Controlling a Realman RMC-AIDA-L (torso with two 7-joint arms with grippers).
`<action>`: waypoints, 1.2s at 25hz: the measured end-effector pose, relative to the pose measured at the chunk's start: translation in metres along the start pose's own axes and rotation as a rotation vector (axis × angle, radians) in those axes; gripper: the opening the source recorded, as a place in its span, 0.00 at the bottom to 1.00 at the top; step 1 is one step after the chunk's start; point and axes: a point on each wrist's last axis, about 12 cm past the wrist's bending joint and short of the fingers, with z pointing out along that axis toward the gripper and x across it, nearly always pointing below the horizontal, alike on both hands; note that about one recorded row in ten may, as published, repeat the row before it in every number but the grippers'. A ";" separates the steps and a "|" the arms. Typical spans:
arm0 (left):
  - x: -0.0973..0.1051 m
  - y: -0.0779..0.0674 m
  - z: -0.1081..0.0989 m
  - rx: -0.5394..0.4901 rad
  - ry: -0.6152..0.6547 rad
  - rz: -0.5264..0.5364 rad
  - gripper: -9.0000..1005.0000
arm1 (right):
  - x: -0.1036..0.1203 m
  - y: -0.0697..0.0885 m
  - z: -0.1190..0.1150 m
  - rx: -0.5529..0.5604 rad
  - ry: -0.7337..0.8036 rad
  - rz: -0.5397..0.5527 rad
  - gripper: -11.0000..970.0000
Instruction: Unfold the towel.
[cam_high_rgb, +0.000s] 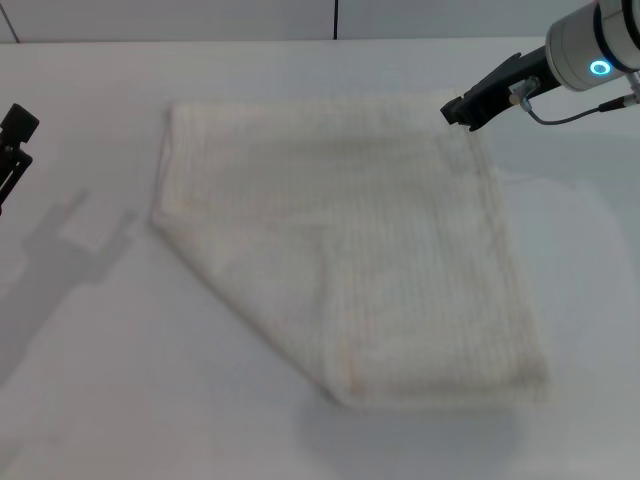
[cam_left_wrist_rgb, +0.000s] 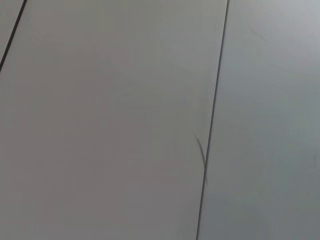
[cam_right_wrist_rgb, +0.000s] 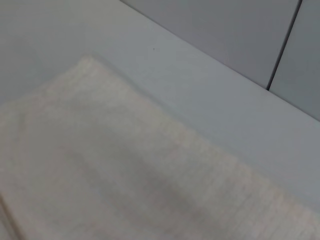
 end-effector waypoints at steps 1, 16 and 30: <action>0.000 0.000 0.000 0.000 0.000 0.000 0.73 | 0.000 0.000 0.000 0.001 -0.001 0.002 0.01; -0.001 0.001 0.006 0.012 -0.006 0.003 0.72 | 0.002 0.001 0.005 -0.010 0.020 0.014 0.01; 0.001 0.000 0.006 0.015 0.004 -0.002 0.72 | 0.012 -0.005 0.012 0.070 0.108 0.043 0.01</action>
